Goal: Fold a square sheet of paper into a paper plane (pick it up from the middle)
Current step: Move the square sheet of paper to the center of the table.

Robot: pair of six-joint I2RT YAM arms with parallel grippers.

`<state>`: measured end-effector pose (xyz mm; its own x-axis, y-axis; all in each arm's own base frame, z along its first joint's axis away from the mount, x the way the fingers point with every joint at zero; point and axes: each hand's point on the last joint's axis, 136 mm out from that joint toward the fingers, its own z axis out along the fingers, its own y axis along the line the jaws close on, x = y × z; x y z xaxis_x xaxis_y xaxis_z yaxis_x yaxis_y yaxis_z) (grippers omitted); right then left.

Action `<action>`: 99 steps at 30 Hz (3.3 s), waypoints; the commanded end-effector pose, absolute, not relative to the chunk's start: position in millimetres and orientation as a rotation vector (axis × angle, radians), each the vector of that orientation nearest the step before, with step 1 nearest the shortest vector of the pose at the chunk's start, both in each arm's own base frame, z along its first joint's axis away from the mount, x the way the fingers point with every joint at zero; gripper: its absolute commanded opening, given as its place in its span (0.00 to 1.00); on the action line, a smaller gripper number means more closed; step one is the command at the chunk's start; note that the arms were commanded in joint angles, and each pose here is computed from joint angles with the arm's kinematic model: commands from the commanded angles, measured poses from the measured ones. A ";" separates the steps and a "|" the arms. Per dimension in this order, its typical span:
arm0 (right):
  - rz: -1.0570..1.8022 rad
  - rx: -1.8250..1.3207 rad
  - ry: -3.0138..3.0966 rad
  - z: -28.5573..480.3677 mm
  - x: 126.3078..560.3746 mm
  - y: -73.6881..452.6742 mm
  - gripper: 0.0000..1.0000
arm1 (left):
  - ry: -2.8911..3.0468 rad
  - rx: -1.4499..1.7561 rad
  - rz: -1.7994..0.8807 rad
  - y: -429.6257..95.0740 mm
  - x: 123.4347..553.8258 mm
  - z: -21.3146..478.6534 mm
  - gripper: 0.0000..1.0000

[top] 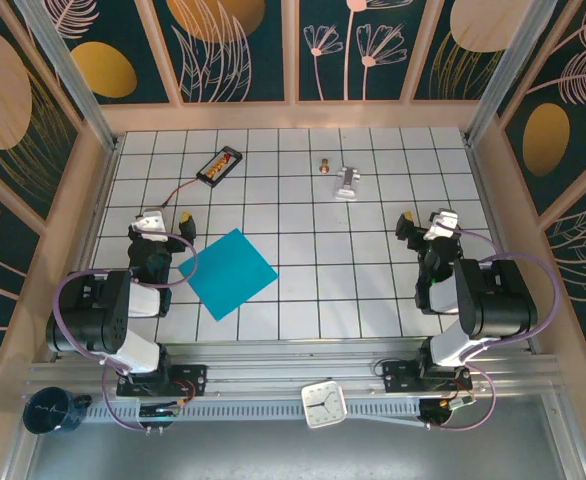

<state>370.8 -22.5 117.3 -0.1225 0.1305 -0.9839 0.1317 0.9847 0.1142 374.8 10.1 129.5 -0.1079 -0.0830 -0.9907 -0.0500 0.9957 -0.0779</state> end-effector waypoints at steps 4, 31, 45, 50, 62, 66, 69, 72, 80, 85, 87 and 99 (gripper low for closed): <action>0.007 0.178 1.653 128.7 373.4 -19.6 0.99 | 1.650 -0.077 -0.033 9.0 376.2 137.8 0.99; 0.009 0.177 1.656 127.8 373.1 -19.0 0.99 | 1.649 -0.125 -0.009 16.6 376.2 137.4 0.99; -0.107 0.283 1.700 150.5 384.8 -33.9 0.99 | 1.638 -0.385 0.107 55.6 366.1 163.8 0.99; -0.025 0.518 1.733 179.5 391.7 -52.5 0.99 | 1.648 -0.604 -0.041 58.3 361.6 183.1 0.99; 0.383 0.306 2.047 166.1 364.9 96.2 0.98 | 2.208 -0.465 -0.504 -86.5 335.4 142.9 0.91; 0.415 0.185 2.155 150.3 355.1 138.1 0.97 | 2.419 -0.363 -0.435 -111.9 302.7 108.8 0.90; 0.432 0.150 2.190 143.5 352.2 151.3 0.97 | 2.564 -0.239 -0.379 -131.1 277.7 88.1 0.87; 0.457 0.145 2.200 140.8 351.0 156.5 0.98 | 2.623 -0.197 -0.297 -133.4 263.0 75.2 0.83; 0.491 0.149 2.206 136.2 347.1 159.2 0.98 | 2.754 -0.065 -0.100 -140.5 255.6 32.1 0.79; 0.491 0.158 2.212 131.9 342.5 155.7 0.98 | 2.735 -0.027 -0.115 -161.3 264.0 26.8 0.79; 0.501 0.176 2.219 129.6 341.0 152.9 0.99 | 2.733 -0.025 -0.102 -167.7 266.1 22.7 0.78; 0.633 0.259 2.196 139.3 347.1 125.5 0.98 | 2.639 -0.091 -0.132 -238.9 310.6 17.3 0.70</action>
<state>350.5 125.2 131.2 -0.6455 0.3614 -0.6729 -0.0036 0.8796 0.4758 292.9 -217.5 13.4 -0.8996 -0.0365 -0.4353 -0.0079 0.9977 -0.0674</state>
